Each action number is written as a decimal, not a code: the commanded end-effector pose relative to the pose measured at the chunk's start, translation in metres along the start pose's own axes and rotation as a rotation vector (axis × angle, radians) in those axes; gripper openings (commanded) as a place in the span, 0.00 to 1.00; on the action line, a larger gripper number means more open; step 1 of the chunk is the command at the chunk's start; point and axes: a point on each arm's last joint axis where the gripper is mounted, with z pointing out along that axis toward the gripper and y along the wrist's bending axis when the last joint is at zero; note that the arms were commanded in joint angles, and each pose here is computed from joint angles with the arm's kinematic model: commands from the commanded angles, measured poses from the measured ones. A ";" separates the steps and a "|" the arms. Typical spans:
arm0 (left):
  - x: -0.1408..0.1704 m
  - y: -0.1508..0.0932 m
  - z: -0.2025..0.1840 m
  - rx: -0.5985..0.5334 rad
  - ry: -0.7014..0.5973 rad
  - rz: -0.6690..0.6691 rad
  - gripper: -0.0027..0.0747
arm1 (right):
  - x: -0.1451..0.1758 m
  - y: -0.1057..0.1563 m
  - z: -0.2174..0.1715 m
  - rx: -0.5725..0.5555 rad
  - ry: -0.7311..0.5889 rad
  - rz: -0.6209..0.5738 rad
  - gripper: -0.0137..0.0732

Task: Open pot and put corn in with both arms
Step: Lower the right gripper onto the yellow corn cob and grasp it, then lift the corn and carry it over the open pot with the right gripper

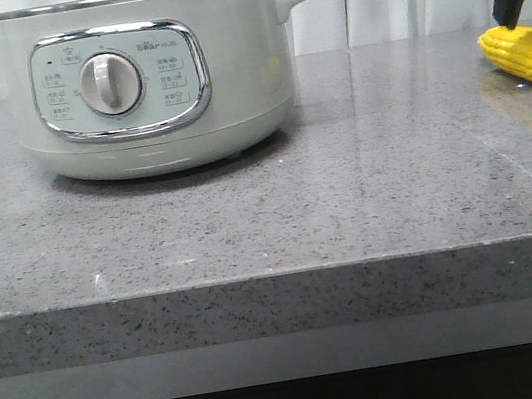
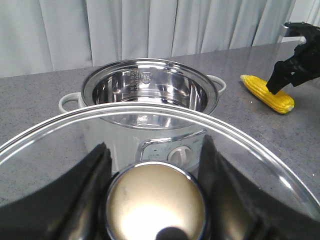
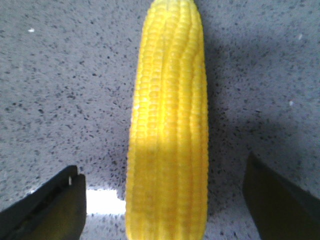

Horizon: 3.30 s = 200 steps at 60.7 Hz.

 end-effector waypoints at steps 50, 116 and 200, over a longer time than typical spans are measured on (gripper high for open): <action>-0.024 -0.001 -0.008 0.009 -0.187 -0.010 0.28 | -0.023 0.002 -0.021 0.000 -0.042 -0.042 0.55; -0.024 -0.001 -0.008 0.009 -0.187 -0.010 0.28 | 0.093 0.071 -0.249 -0.272 -0.555 -0.241 0.55; -0.024 -0.001 -0.008 0.009 -0.187 -0.010 0.28 | 0.004 0.249 -0.131 -0.543 -0.328 -0.624 0.55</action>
